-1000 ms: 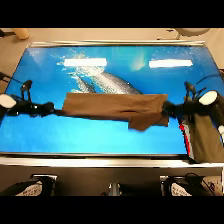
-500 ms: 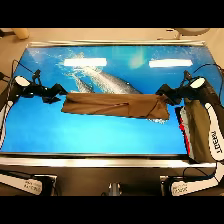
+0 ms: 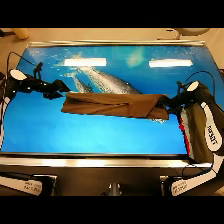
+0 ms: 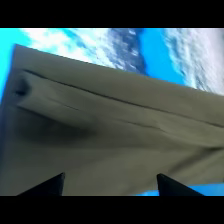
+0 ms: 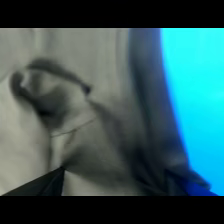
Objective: Fold the shirts.
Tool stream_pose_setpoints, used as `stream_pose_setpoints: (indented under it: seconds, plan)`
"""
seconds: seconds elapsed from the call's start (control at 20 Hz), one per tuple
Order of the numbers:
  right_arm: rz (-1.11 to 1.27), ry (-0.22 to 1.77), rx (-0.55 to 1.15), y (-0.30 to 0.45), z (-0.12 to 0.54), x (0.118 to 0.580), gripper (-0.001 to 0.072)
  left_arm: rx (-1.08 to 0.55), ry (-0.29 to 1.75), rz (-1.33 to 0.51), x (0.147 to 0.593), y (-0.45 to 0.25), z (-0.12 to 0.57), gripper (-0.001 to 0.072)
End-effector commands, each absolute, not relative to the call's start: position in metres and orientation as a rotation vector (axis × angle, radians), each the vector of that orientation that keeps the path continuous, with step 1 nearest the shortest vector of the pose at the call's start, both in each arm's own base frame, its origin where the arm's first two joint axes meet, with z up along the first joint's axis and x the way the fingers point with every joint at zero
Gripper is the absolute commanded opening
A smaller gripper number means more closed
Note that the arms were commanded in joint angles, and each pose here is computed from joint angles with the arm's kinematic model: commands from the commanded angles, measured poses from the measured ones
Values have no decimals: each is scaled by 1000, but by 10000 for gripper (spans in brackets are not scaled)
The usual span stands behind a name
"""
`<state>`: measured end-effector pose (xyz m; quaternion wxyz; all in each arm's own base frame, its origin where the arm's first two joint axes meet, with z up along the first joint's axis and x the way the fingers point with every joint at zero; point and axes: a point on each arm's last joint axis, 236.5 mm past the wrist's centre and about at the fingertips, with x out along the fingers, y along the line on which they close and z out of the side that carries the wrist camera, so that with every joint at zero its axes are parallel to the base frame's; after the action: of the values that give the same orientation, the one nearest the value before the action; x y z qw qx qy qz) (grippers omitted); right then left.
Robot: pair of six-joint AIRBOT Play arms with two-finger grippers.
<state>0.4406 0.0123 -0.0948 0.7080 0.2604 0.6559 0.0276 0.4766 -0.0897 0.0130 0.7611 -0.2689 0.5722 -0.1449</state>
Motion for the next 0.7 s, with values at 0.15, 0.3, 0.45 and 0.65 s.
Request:
stream_pose_setpoints:
  seconds: [0.15, 0.3, 0.45, 0.65]
  plan:
    - [126, 1476, 648, 72, -105, 450, 86, -468, 1263, -468, 454, -165, 30, 643]
    - [215, 1430, 661, 85, -53, 457, 19, -431, 1225, -518, 459, -216, 19, 63]
    - [324, 1343, 647, 99, 30, 448, 19, -530, 1193, -547, 463, -301, -8, 25]
    - [411, 1246, 578, 109, 124, 401, 19, -731, 1305, -633, 416, -415, -51, 24]
